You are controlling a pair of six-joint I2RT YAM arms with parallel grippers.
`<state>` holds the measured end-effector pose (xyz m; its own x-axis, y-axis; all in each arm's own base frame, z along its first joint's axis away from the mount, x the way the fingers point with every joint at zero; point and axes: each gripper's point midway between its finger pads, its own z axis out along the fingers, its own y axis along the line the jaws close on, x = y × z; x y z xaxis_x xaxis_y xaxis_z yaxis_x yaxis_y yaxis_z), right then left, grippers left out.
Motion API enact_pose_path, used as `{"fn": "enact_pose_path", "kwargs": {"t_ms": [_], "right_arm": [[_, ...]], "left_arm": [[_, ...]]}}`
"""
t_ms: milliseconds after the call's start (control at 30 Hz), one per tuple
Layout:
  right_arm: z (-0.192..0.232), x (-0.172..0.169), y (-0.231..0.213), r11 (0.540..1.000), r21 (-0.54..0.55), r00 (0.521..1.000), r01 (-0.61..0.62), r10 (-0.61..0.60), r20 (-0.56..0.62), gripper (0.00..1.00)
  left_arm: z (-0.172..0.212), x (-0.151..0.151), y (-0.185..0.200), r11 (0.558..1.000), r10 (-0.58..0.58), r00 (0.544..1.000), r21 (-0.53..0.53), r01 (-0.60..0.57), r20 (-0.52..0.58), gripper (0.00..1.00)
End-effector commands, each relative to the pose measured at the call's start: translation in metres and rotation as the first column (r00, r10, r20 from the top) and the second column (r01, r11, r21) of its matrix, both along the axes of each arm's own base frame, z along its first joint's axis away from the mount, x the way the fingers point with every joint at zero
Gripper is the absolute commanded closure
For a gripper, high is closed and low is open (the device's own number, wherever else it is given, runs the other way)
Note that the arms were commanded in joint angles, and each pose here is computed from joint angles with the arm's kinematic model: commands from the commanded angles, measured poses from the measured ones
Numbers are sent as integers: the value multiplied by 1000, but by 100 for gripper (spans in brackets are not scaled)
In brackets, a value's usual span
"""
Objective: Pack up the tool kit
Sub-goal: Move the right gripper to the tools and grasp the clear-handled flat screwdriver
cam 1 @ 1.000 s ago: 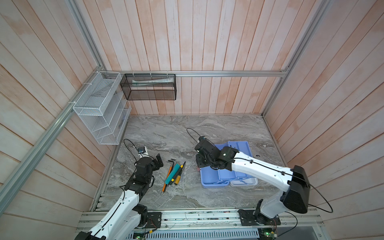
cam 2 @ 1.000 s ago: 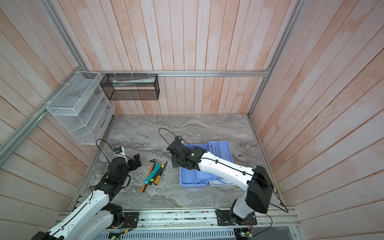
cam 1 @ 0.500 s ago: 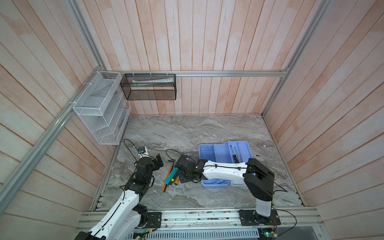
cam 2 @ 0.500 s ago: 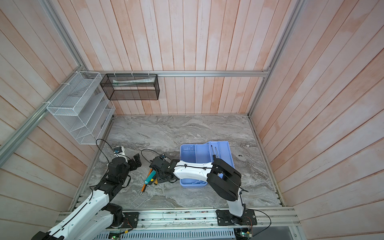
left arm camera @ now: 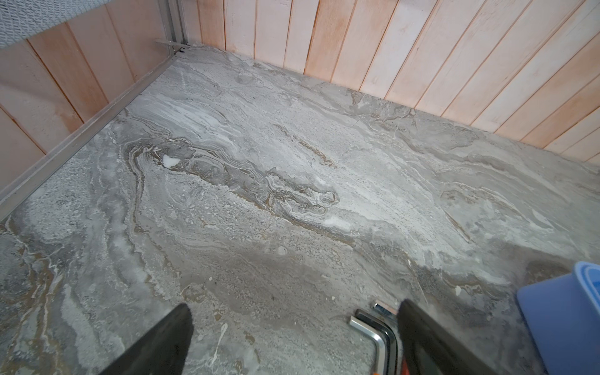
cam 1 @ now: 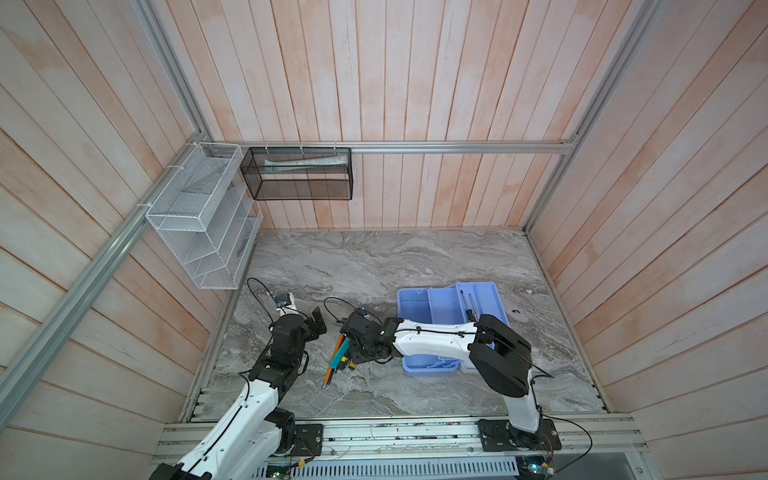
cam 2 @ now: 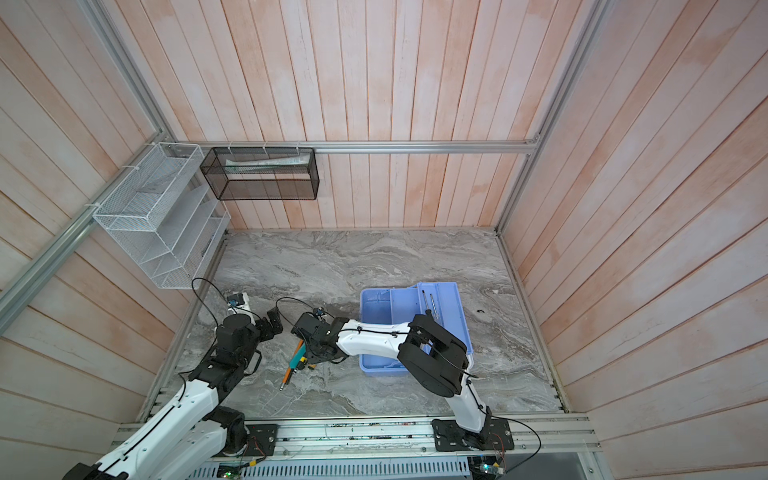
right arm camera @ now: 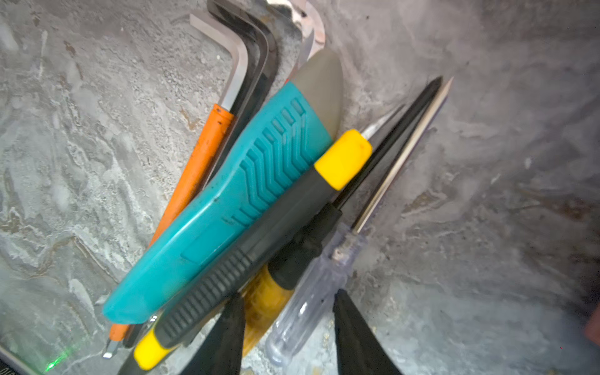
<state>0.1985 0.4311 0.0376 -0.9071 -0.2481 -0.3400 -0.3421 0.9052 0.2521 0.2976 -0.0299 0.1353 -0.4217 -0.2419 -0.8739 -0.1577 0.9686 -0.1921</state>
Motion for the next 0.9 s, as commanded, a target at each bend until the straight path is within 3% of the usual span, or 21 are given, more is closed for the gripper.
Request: {"fn": "enact_pose_path", "kwargs": {"t_ms": [0,167,400,867], "right_arm": [[-5,-1,-12,998,-57,1000,19,-18,6,60],[-6,-2,-29,993,-102,999,52,-52,8,63],[11,4,-32,994,-83,998,64,-62,28,70],[17,18,-49,988,-103,993,111,-107,44,70]], "left_arm": [[14,4,0,1000,-2,999,-3,2,36,0],[14,4,0,1000,-2,999,-3,2,36,0],[14,3,0,1000,-1,999,-4,1,37,0],[14,4,0,1000,-2,999,-3,2,39,0]]}}
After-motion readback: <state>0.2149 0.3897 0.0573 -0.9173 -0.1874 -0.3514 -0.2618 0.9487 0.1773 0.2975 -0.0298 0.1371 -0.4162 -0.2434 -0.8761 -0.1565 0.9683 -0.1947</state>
